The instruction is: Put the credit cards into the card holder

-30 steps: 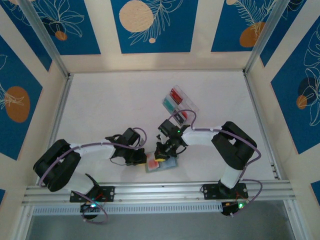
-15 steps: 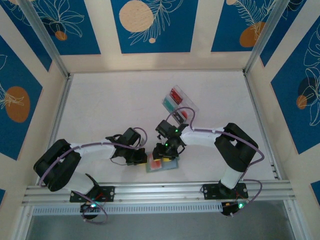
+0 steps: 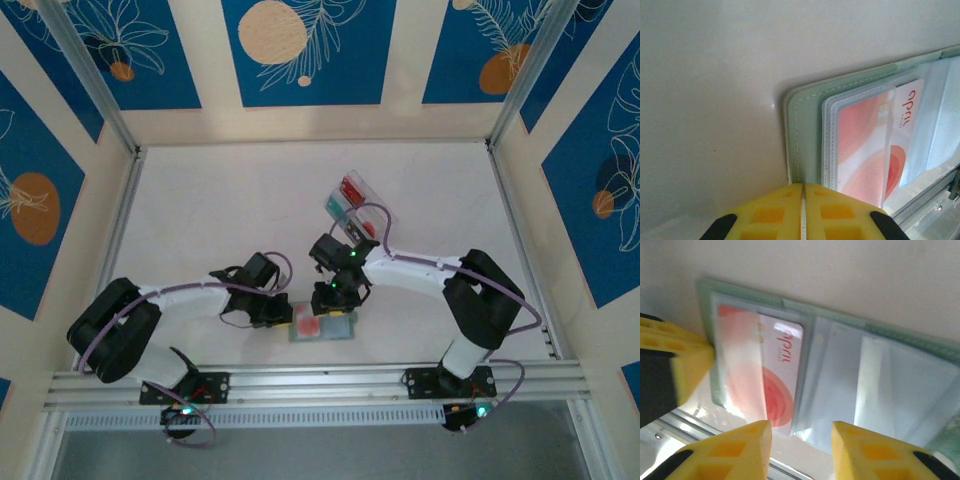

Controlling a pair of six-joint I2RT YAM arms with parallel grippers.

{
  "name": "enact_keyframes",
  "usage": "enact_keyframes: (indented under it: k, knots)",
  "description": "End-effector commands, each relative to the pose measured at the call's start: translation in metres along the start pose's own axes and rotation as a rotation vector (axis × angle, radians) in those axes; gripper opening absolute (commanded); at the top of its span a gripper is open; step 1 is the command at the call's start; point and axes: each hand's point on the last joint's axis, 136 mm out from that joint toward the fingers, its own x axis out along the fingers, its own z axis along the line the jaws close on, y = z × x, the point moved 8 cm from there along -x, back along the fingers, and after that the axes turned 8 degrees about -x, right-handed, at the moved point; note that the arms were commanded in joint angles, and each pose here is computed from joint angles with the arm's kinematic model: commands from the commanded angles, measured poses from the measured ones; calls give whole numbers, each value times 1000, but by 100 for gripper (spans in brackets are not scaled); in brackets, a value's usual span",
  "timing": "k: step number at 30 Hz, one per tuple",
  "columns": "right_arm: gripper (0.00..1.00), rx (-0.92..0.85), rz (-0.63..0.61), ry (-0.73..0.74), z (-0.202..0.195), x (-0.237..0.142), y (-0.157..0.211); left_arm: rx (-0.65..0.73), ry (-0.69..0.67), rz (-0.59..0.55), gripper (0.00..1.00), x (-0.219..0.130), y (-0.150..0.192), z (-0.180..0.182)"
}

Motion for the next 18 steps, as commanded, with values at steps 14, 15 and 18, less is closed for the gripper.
enact_keyframes:
  k: [14,15,18]
  knots:
    - [31,-80,89,293,-30,11,-8,13,3,-18,10,-7,-5,-5]
    - [31,-79,95,295,-30,13,-7,12,5,-19,10,-7,-5,-5]
    - [30,-71,119,311,-34,20,-3,11,5,-18,10,-7,-5,-5]
